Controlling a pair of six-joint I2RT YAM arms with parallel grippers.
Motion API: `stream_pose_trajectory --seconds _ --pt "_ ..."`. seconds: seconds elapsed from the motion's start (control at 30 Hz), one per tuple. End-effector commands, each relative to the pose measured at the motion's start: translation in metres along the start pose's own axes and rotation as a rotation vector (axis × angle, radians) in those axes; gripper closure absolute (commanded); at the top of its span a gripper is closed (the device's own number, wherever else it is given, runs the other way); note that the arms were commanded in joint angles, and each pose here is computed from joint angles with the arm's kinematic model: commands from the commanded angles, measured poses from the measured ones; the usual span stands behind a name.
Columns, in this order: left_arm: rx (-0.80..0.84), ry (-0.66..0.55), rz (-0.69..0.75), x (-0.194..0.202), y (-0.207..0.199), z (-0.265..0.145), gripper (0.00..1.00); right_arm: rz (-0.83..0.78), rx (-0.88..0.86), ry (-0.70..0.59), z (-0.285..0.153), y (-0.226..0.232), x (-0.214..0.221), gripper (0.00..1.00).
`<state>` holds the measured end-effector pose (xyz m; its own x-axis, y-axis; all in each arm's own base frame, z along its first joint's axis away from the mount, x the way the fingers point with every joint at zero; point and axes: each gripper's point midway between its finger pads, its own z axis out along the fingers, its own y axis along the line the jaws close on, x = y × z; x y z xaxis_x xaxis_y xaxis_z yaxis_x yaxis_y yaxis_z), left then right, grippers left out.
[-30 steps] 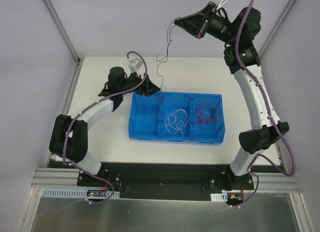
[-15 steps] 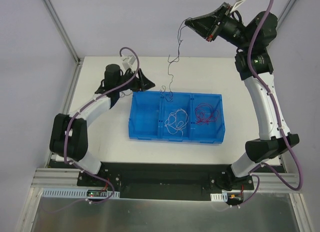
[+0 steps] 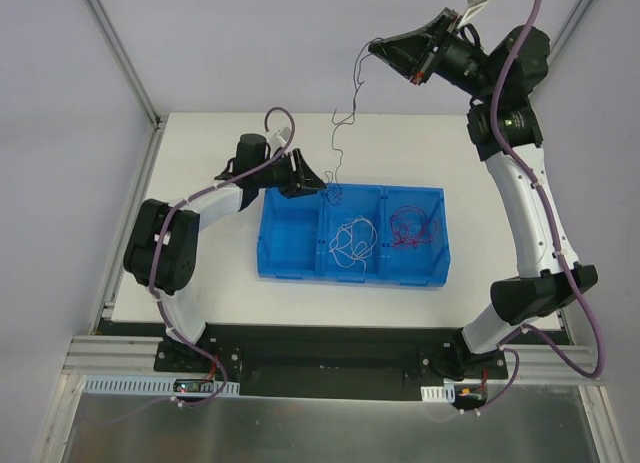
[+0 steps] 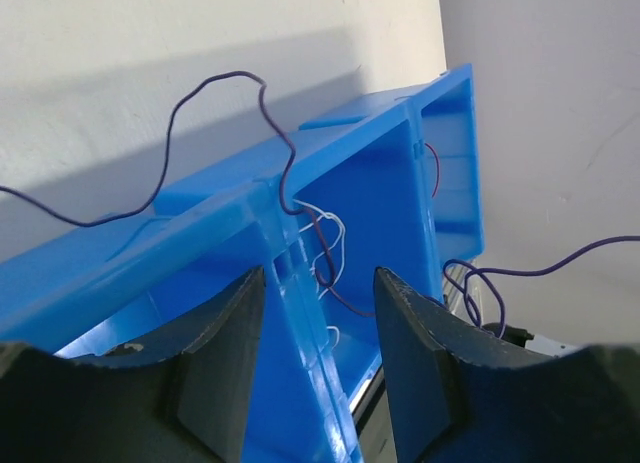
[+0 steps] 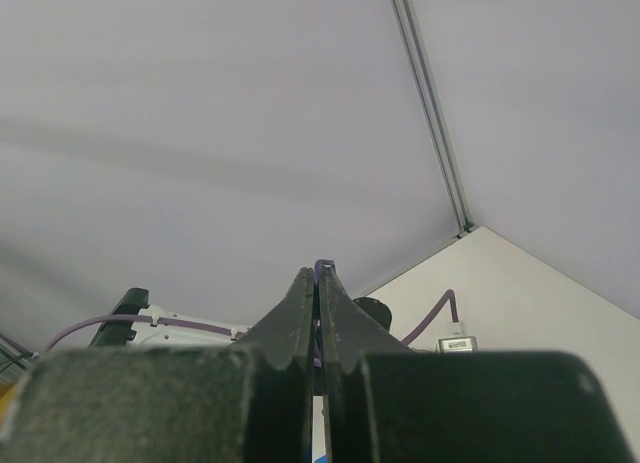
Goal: Untangle the cables
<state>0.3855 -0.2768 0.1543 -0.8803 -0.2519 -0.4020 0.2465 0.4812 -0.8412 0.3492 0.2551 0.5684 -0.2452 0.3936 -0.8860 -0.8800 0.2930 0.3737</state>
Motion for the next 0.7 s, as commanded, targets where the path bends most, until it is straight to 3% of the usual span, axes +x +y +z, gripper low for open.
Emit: stream_pose_trajectory --seconds 0.0,0.17,0.3,0.5,0.57,0.67 --pt "0.066 -0.015 0.027 -0.014 -0.025 0.011 0.55 -0.066 -0.071 -0.048 -0.009 0.030 -0.020 0.99" --pt "0.057 -0.010 0.012 -0.017 -0.021 0.024 0.69 -0.061 -0.077 -0.052 -0.009 0.031 -0.019 0.99" --pt "0.064 -0.035 0.042 -0.025 -0.029 0.023 1.00 -0.064 -0.078 -0.048 -0.009 0.030 -0.017 0.99" --pt "-0.059 -0.220 0.207 -0.073 -0.039 -0.037 1.00 -0.068 -0.045 -0.053 -0.014 0.020 -0.020 0.99" --pt "-0.154 -0.310 0.112 -0.094 -0.009 -0.076 1.00 -0.070 -0.031 -0.057 -0.018 0.017 -0.020 0.99" --pt "-0.234 -0.412 -0.149 -0.108 0.052 -0.135 1.00 -0.079 -0.002 -0.071 -0.026 0.012 -0.024 0.99"
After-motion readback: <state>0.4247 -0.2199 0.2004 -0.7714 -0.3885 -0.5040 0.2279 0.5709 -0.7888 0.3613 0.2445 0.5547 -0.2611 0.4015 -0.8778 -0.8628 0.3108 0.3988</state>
